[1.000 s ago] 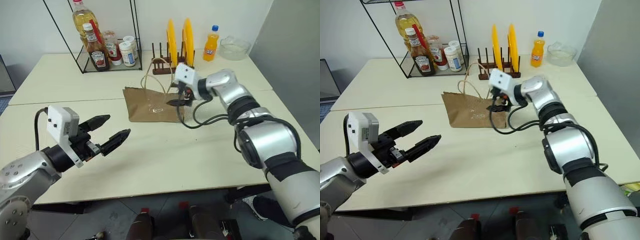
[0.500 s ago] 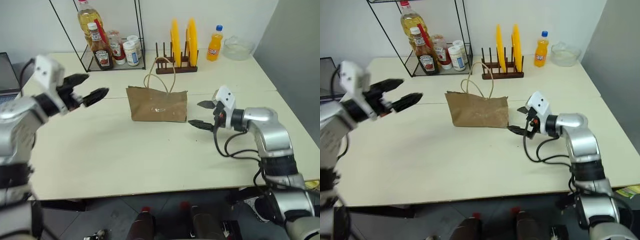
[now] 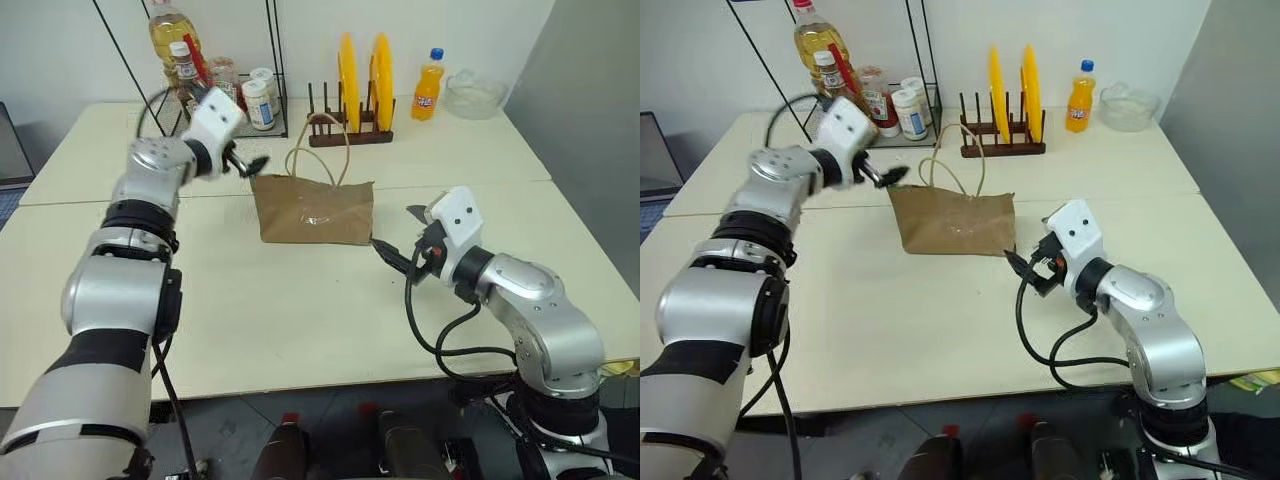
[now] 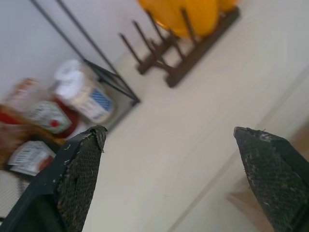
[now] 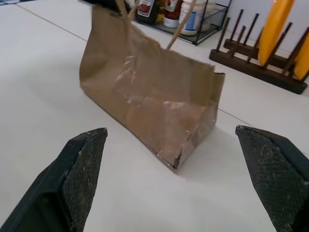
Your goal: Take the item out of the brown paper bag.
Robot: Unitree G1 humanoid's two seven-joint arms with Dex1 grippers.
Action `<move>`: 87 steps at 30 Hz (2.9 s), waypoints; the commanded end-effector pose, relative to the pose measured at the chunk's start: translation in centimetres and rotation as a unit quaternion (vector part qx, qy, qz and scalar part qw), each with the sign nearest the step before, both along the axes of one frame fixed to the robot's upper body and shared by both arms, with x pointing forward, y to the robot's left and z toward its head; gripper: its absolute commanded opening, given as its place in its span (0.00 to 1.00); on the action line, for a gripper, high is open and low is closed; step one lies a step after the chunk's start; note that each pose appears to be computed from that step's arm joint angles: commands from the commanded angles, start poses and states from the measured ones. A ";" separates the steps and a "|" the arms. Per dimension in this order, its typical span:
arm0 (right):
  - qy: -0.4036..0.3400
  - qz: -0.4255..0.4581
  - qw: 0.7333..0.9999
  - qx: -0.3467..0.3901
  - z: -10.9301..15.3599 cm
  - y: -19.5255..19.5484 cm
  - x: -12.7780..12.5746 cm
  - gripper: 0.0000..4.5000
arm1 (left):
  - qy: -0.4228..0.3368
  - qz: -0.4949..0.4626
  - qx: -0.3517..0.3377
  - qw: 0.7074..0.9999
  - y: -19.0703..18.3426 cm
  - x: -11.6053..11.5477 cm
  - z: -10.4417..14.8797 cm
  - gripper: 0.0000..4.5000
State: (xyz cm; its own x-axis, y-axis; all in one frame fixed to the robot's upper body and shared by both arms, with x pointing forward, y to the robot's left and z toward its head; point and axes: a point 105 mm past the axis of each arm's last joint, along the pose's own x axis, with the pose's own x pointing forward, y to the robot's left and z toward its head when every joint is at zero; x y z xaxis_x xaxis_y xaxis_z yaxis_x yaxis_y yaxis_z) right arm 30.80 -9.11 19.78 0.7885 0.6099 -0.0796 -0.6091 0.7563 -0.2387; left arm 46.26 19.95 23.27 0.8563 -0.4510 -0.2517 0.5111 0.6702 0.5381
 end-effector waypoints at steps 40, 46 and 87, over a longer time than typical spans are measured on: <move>0.017 0.130 0.986 -0.105 -4.5 -3.6 0.7 0.99 | 0.058 -0.475 0.297 0.826 -5.0 -16.4 -9.0 1.00; 0.035 0.153 0.979 -0.133 -5.5 -4.4 -0.5 0.99 | 0.060 -0.477 0.263 0.837 -7.2 -15.9 -12.4 1.00; -0.447 0.390 0.731 -0.338 -14.8 5.4 -3.9 1.00 | 0.139 -0.217 -0.278 0.926 -9.1 -10.5 -4.2 0.01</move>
